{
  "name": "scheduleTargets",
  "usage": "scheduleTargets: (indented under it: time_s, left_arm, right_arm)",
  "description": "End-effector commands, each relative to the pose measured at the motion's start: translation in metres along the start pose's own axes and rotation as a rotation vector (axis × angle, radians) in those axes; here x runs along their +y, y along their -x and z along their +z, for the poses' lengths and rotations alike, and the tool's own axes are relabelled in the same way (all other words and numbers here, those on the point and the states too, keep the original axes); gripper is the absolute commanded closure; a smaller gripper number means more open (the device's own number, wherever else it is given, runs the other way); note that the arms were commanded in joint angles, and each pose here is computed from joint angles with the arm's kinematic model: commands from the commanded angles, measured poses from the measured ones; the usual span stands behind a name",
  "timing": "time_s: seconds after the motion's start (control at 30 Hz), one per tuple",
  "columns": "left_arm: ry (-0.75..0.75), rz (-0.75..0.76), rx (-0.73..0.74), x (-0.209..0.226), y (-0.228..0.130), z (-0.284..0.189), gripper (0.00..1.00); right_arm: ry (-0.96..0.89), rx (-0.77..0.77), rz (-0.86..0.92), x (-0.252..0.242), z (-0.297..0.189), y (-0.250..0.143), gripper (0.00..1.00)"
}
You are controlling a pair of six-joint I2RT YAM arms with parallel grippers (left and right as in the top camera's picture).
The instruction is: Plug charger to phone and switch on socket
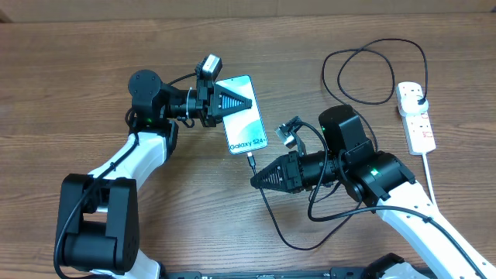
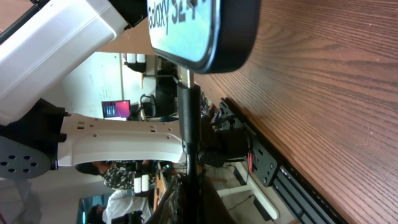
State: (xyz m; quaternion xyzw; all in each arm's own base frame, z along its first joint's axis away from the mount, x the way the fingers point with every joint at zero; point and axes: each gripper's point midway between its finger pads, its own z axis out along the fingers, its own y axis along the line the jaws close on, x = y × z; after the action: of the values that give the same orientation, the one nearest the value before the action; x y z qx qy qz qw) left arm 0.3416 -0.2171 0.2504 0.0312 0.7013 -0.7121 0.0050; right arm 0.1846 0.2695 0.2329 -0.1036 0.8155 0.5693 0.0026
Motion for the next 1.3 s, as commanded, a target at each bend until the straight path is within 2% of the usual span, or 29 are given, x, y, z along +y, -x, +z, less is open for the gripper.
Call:
scheduleTargets:
  time_s: [0.0, 0.83, 1.27]
  left_arm:
    - [-0.002, 0.068, 0.016, -0.01, 0.001, 0.0, 0.96]
    - [-0.002, 0.092, 0.011, -0.01, 0.002, -0.001, 0.96]
    - [0.001, 0.086, 0.042, -0.01, -0.003, 0.0, 0.96]
  right_arm:
    - [0.003, 0.002, -0.013, 0.002, 0.001, -0.001, 0.96]
    - [0.0, -0.014, -0.029, 0.002, 0.001, 0.003, 0.96]
    - [-0.029, -0.094, -0.094, 0.002, 0.0, 0.021, 0.96]
